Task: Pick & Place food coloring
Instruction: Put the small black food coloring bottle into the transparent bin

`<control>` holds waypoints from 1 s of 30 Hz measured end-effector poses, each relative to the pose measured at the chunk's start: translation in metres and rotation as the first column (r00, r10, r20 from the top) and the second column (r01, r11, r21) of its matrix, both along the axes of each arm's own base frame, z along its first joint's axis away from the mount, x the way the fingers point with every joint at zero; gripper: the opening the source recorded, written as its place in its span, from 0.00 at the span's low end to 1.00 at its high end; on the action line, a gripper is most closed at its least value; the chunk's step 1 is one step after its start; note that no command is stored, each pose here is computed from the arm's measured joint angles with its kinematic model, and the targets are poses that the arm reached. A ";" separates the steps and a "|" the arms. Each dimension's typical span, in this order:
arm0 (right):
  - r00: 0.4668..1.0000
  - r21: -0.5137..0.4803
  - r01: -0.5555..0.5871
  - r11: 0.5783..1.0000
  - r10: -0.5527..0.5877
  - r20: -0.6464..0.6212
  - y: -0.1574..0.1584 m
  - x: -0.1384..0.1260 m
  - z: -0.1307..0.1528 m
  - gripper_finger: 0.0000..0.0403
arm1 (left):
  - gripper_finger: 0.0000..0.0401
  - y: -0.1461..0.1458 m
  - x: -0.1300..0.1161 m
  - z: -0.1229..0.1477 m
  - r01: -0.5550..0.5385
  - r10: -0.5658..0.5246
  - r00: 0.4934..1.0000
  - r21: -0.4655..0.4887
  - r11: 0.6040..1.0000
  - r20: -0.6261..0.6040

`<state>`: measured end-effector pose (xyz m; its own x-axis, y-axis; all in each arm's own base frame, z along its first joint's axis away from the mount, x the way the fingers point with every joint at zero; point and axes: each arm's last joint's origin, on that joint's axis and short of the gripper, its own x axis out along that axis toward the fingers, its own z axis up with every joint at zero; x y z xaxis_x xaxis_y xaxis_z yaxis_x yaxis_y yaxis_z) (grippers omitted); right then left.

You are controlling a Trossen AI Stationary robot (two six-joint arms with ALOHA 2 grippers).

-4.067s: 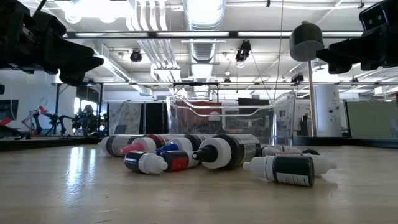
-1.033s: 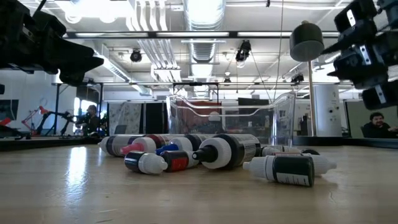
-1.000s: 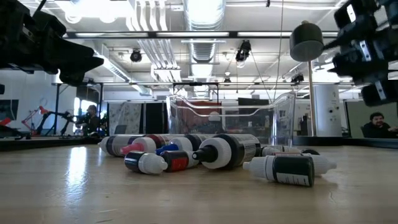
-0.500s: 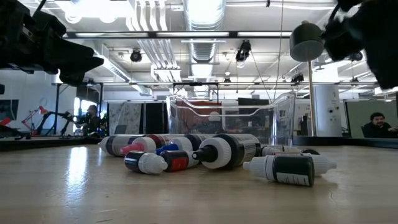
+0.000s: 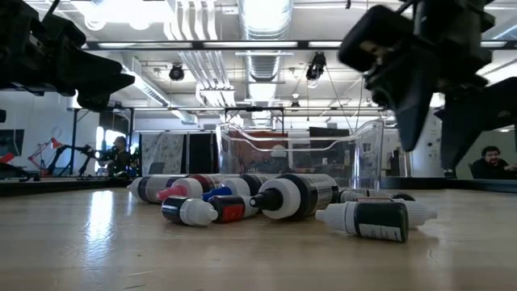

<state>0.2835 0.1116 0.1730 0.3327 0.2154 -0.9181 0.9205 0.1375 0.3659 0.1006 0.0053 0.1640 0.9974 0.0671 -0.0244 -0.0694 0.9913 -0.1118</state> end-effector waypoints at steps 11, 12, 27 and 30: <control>0.973 -0.100 0.136 0.986 -0.152 -0.173 0.012 0.035 -0.016 0.58 | 0.38 0.000 0.000 0.000 0.000 0.000 1.000 0.000 1.000 0.000; 0.970 -0.100 0.148 0.984 -0.165 -0.180 0.012 0.037 -0.018 0.58 | 0.38 0.000 0.000 0.000 0.000 0.000 1.000 0.000 1.000 -0.001; 0.921 -0.094 0.304 0.948 -0.318 -0.225 0.012 0.036 -0.028 0.32 | 0.38 0.000 0.000 0.000 0.000 0.000 1.000 0.000 1.000 0.000; 0.918 -0.093 0.310 0.946 -0.323 -0.229 0.011 0.035 -0.030 0.27 | 0.38 0.000 0.000 0.000 0.000 0.000 1.000 0.000 1.000 0.000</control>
<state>0.3189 0.1229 0.1434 0.1459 0.0826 -0.9858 0.9780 -0.1621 0.1311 0.1006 0.0053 0.1639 0.9975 0.0667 -0.0246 -0.0690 0.9914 -0.1116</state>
